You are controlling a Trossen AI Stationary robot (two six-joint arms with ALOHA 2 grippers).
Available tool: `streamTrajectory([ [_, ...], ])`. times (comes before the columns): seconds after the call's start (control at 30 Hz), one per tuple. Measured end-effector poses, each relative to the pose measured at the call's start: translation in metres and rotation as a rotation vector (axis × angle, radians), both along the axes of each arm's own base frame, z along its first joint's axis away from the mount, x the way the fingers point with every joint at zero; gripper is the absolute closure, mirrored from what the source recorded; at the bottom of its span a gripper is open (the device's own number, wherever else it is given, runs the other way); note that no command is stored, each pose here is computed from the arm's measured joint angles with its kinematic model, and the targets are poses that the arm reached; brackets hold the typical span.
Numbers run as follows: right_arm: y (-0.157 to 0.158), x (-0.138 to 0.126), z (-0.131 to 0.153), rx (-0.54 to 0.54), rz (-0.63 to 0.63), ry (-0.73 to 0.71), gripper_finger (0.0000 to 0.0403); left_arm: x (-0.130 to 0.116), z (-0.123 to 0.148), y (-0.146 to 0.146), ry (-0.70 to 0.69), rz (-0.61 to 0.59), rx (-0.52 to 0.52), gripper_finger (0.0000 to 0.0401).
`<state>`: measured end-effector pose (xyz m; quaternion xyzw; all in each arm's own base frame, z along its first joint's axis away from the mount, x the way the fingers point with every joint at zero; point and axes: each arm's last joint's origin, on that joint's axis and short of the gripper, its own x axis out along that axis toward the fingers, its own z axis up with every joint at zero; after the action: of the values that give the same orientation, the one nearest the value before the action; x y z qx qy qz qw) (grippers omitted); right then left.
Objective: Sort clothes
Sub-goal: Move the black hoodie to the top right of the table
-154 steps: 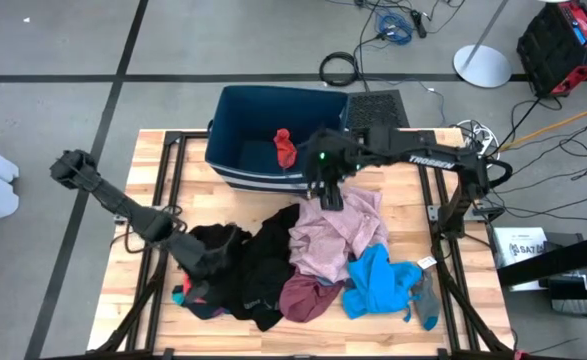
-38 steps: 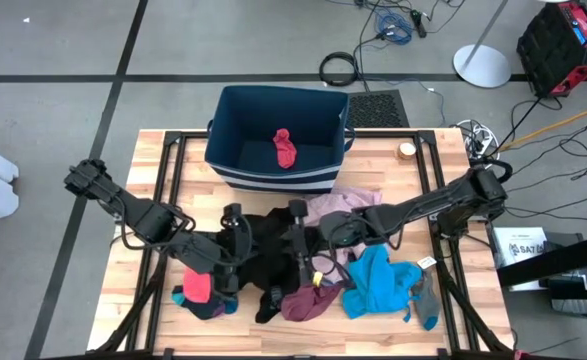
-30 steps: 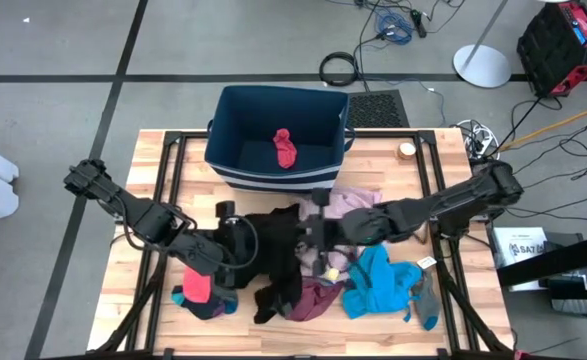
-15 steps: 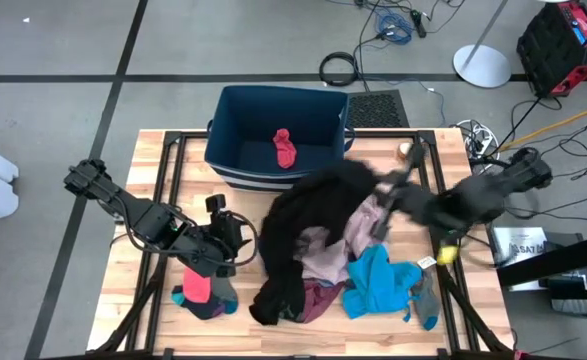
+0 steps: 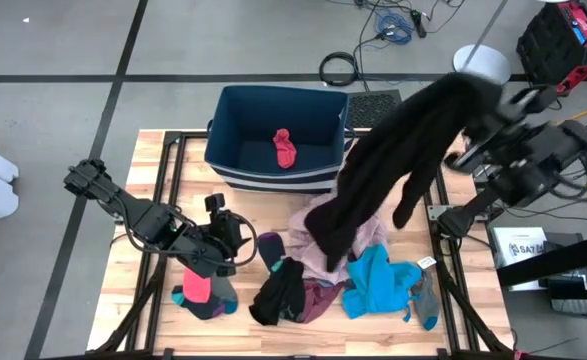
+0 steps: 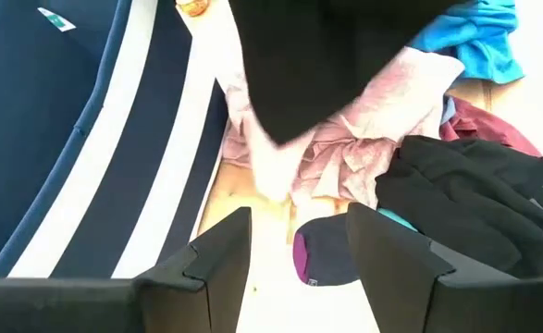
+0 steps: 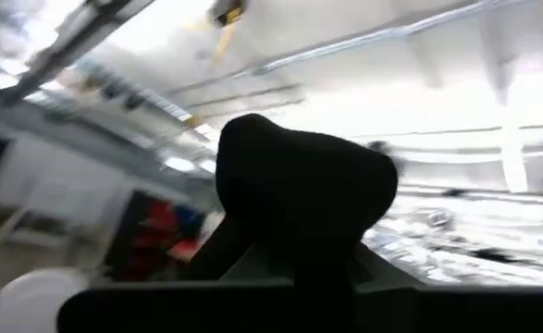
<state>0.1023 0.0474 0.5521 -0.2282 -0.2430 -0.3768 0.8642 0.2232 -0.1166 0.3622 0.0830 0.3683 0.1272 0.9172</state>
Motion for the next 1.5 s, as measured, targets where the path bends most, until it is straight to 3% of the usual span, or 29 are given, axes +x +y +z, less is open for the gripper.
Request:
streamTrajectory([
  [0.33, -0.026, -0.028, 0.015, -0.080, -0.332, -0.028, 0.0403, 0.000, 0.000, 0.000, 0.000, 0.000, 0.007, 0.0212],
  [0.5, -0.035, -0.033, 0.018, -0.031, -0.390, -0.026, 0.0403, 0.000, 0.000, 0.001, -0.012, 0.016, 0.028, 0.0212],
  [0.67, -0.044, -0.028, 0.013, 0.122, -0.462, 0.055, 0.0403, 0.001, 0.001, 0.002, -0.012, 0.013, 0.048, 0.0212],
  [0.8, -0.047, -0.017, 0.006, 0.160, -0.476, 0.077, 0.0403, 0.001, 0.001, 0.002, -0.018, 0.018, 0.071, 0.0212],
  [0.97, -0.055, 0.015, -0.017, 0.184, -0.555, 0.169, 0.0403, 0.001, 0.001, 0.003, -0.024, 0.025, 0.079, 0.0212],
  [1.1, -0.075, 0.041, -0.049, 0.272, -0.657, 0.245, 0.0403, 0.001, 0.002, 0.002, -0.030, 0.025, 0.073, 0.0212],
  [1.33, -0.116, 0.052, -0.100, 0.414, -0.652, 0.330, 0.0402, 0.001, 0.002, 0.000, -0.037, 0.016, 0.064, 0.0212],
  [1.5, -0.153, 0.042, -0.127, 0.611, -0.594, 0.329, 0.0402, 0.001, 0.002, 0.000, -0.036, 0.014, 0.062, 0.0212],
])
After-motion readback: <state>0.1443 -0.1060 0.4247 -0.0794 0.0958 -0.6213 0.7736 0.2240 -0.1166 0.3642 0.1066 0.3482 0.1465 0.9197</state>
